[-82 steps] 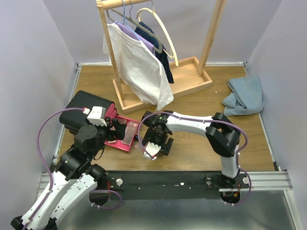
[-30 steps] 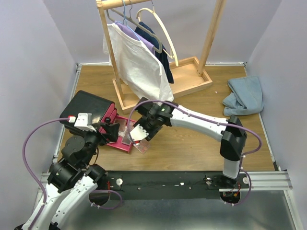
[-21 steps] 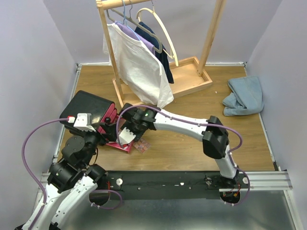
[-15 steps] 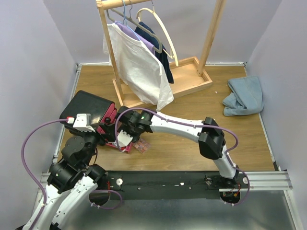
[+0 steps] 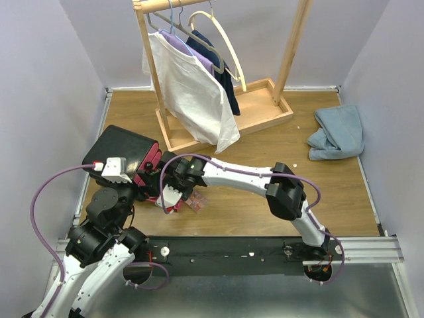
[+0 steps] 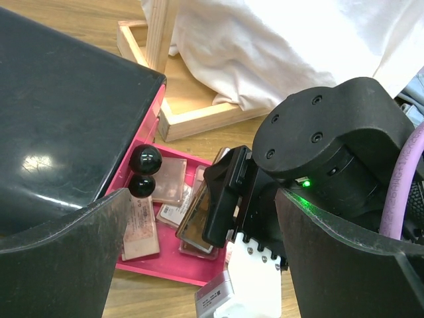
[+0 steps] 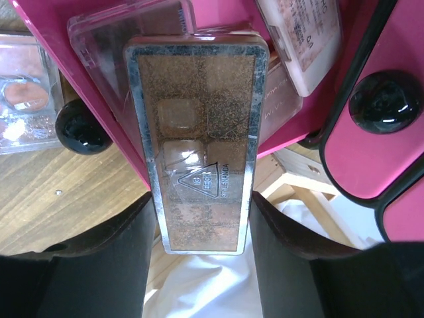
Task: Organize the makeup
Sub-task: Place the makeup in the drawer.
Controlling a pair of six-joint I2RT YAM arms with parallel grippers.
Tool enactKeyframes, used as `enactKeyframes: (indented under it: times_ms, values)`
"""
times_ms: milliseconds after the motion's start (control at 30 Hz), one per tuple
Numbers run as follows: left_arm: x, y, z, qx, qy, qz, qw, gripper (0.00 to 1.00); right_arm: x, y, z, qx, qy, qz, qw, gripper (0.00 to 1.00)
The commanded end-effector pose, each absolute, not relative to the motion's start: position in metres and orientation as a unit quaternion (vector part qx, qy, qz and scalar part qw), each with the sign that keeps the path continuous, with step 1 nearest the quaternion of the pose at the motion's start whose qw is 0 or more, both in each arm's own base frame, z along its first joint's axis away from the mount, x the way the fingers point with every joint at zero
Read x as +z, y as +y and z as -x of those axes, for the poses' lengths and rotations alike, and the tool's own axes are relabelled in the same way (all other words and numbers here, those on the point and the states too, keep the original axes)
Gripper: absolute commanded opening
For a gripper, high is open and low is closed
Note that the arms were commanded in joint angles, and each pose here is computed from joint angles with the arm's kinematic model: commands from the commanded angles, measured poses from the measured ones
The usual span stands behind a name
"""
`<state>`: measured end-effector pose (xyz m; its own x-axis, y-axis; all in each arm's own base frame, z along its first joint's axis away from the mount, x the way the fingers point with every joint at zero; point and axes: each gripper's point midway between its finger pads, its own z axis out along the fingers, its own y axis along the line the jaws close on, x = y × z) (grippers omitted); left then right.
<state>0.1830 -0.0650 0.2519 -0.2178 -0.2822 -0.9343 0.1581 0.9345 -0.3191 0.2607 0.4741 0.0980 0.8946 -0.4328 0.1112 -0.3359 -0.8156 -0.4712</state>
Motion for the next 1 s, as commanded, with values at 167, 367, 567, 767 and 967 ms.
enactKeyframes:
  times_ms: [167, 367, 567, 767, 967]
  values:
    - [0.261, -0.069, -0.186, -0.191, 0.748, 0.045, 0.634, 0.99, 0.111, 0.481, -0.25, -0.101, 0.196, 0.945, 0.24, 0.79]
    - [0.259, -0.071, -0.187, -0.191, 0.751, 0.042, 0.631, 0.99, 0.137, 0.476, -0.241, -0.077, 0.231, 0.935, 0.259, 0.8]
    - [0.257, -0.073, -0.188, -0.191, 0.755, 0.039, 0.626, 0.99, 0.152, 0.464, -0.242, -0.044, 0.29, 0.913, 0.283, 0.59]
    - [0.256, -0.074, -0.188, -0.193, 0.756, 0.038, 0.624, 0.99, 0.133, 0.451, -0.268, -0.014, 0.345, 0.892, 0.291, 0.39]
    - [0.255, -0.074, -0.189, -0.191, 0.758, 0.039, 0.623, 0.99, 0.107, 0.448, -0.297, -0.02, 0.378, 0.878, 0.293, 0.29]
